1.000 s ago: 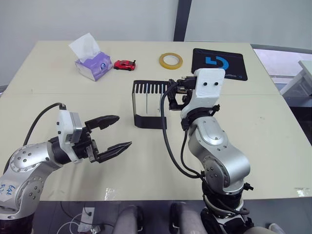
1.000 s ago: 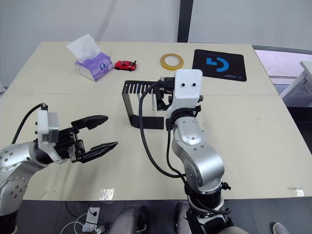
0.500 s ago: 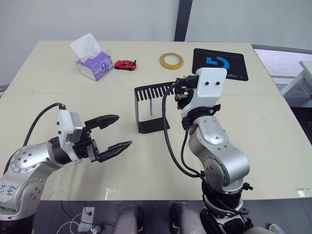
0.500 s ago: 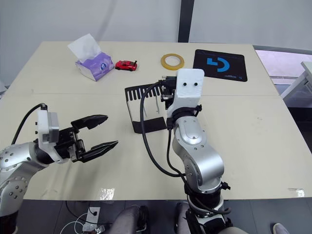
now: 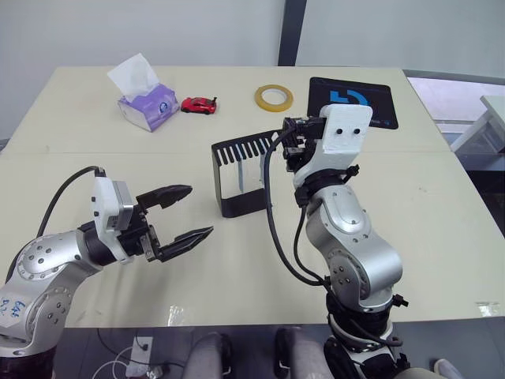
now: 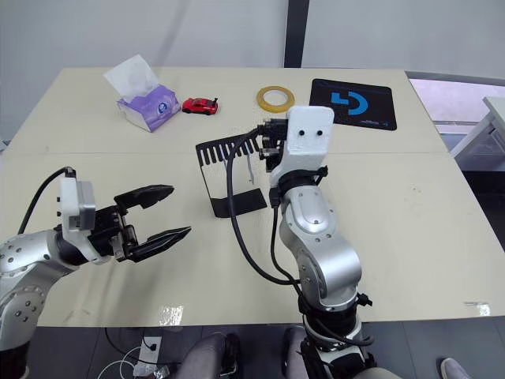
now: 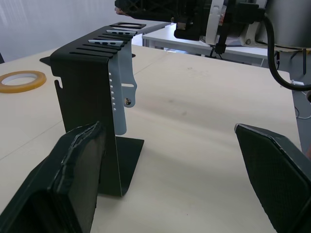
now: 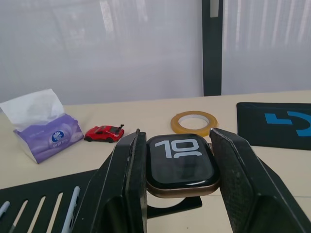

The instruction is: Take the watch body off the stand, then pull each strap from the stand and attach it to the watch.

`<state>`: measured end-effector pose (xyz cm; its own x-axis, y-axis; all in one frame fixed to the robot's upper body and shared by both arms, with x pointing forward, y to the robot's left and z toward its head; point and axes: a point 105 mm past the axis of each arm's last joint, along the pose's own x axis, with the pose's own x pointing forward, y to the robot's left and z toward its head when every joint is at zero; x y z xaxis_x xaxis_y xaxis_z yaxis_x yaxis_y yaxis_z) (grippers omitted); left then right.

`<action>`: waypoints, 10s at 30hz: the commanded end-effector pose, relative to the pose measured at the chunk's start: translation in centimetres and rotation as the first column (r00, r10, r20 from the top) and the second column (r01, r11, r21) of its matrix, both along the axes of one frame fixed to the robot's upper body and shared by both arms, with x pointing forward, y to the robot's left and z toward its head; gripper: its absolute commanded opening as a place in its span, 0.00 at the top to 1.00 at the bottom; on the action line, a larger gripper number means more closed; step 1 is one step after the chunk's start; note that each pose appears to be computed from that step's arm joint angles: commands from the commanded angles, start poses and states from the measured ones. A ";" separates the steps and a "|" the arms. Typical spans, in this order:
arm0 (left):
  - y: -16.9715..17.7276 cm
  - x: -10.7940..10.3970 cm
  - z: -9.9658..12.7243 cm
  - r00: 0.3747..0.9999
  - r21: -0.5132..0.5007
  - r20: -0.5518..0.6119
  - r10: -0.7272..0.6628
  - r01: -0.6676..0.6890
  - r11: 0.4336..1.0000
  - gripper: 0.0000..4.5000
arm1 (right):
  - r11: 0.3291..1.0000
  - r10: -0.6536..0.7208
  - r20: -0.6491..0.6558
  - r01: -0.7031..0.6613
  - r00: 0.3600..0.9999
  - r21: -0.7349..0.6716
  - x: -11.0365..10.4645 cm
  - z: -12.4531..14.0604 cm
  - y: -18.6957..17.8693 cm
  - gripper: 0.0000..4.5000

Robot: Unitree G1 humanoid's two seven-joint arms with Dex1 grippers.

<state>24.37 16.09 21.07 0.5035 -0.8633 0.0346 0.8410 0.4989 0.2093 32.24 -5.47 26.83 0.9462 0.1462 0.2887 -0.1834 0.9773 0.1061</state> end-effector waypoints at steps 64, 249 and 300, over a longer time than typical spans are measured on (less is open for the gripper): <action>-4.2 -0.6 -1.7 0.928 0.073 0.020 -0.371 0.369 0.927 0.00 | 0.987 -0.065 -0.244 0.026 0.968 -0.160 -5.1 -20.0 -12.6 0.46; -7.6 11.7 -1.9 0.687 -0.252 -0.001 0.727 -0.704 0.664 1.00 | 0.950 0.305 0.220 -0.281 0.927 -0.135 2.0 -4.5 4.3 0.98; -2.4 7.0 -2.4 0.799 -0.105 0.004 0.602 -0.598 0.795 0.37 | 0.746 0.607 0.044 -0.550 0.794 -0.376 -5.8 -6.6 -4.5 1.00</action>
<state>32.39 13.59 17.18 0.9408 -0.3286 0.0833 0.3130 0.9364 0.1586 27.31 -9.68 18.85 0.6305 0.7454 0.2165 -0.6912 0.6661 -0.2803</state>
